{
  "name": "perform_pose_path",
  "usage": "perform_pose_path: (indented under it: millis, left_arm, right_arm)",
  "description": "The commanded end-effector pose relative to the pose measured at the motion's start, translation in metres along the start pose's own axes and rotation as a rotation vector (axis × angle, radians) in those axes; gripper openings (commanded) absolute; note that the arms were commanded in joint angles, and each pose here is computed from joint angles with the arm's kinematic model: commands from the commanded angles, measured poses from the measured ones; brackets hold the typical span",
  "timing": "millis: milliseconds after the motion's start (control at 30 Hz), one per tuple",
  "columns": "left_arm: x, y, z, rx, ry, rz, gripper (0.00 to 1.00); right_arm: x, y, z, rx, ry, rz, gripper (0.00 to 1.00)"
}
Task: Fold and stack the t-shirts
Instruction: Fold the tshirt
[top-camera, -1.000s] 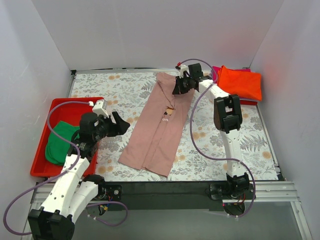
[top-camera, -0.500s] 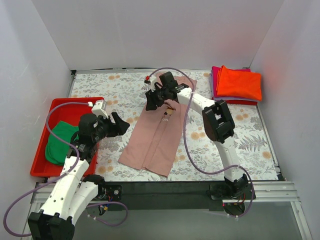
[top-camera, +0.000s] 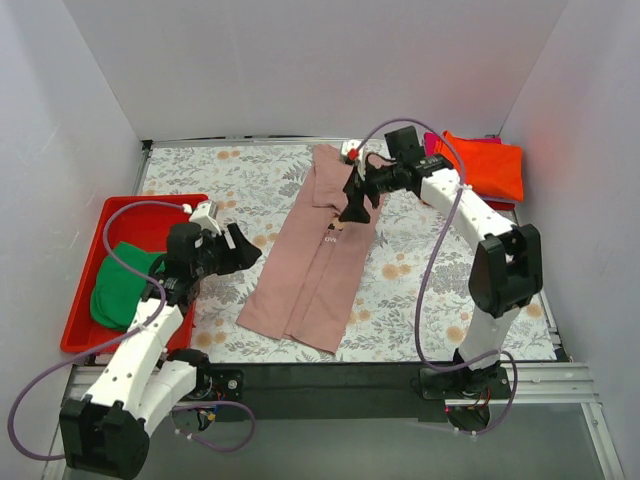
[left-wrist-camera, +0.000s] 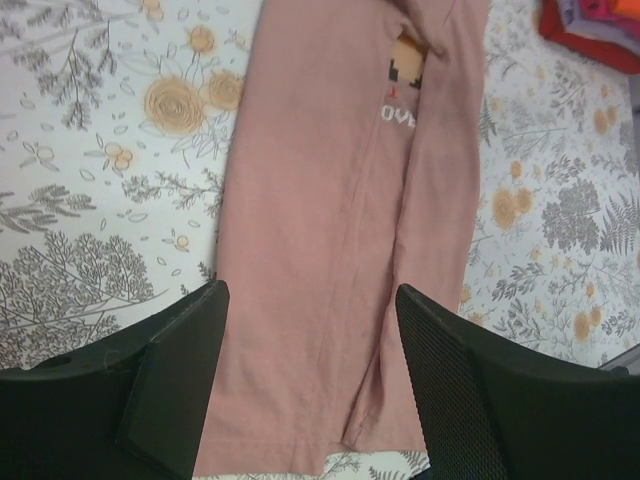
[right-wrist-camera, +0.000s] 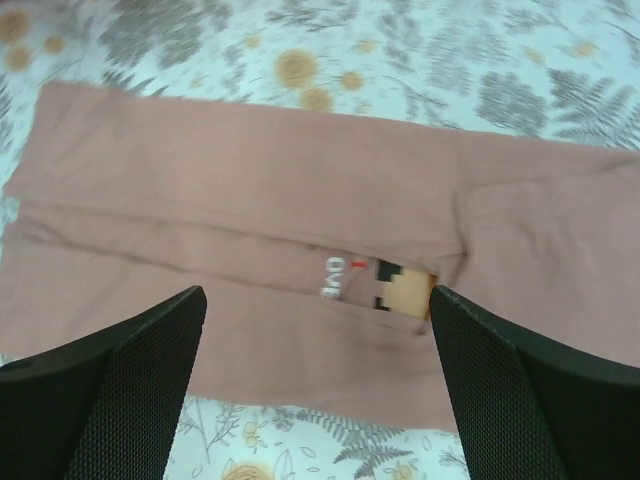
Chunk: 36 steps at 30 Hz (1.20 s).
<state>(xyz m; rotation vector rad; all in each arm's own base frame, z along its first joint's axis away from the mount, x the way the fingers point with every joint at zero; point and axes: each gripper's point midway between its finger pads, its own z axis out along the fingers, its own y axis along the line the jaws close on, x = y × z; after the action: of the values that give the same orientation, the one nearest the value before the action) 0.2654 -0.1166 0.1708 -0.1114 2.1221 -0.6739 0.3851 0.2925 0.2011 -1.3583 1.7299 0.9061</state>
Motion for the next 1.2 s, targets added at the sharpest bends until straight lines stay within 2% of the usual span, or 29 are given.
perform_pose_path:
  millis: [0, 67, 100, 200, 333, 433, 600, 733, 767, 867, 1000, 1167]
  left_arm:
    - [0.015, 0.013, 0.013, -0.056, 0.074, -0.069, 0.66]
    - [0.023, 0.018, 0.018, -0.089, 0.118, -0.114, 0.65]
    - [0.036, 0.026, 0.023, -0.127, 0.179, -0.155, 0.61]
    - [0.060, 0.041, 0.030, -0.209, 0.292, -0.228, 0.55]
    - [0.076, 0.047, 0.036, -0.239, 0.369, -0.265, 0.52]
    - [0.083, 0.051, 0.040, -0.264, 0.421, -0.281, 0.49]
    - [0.096, 0.053, 0.045, -0.287, 0.498, -0.293, 0.44]
    - [0.117, 0.051, 0.050, -0.295, 0.606, -0.294, 0.34]
    - [0.126, 0.055, 0.051, -0.317, 0.645, -0.303, 0.29]
    - [0.140, 0.052, 0.051, -0.321, 0.690, -0.293, 0.24]
    - [0.150, 0.037, 0.047, -0.273, 0.731, -0.291, 0.01]
    - [0.183, -0.011, 0.036, -0.123, 0.832, -0.295, 0.00]
  right_arm:
    - [0.045, 0.106, 0.006, -0.320, 0.052, -0.135, 0.98]
    - [0.060, 0.132, 0.002, -0.319, 0.109, -0.226, 0.98]
    - [0.080, 0.144, 0.002, -0.333, 0.150, -0.197, 0.98]
    - [0.101, 0.151, -0.008, -0.292, 0.220, -0.130, 0.98]
    - [0.125, 0.146, -0.021, -0.197, 0.296, -0.064, 0.98]
    - [0.133, 0.142, -0.031, -0.157, 0.299, 0.010, 0.98]
    - [0.134, 0.125, -0.053, -0.079, 0.228, 0.089, 0.98]
    - [0.130, 0.108, -0.072, -0.023, 0.165, 0.157, 0.98]
    - [0.130, 0.106, -0.075, -0.015, 0.155, 0.169, 0.98]
    - [0.130, 0.099, -0.082, 0.011, 0.126, 0.210, 0.98]
    - [0.133, 0.092, -0.087, 0.066, 0.128, 0.229, 0.98]
    - [0.139, 0.064, -0.097, 0.222, 0.128, 0.279, 0.98]
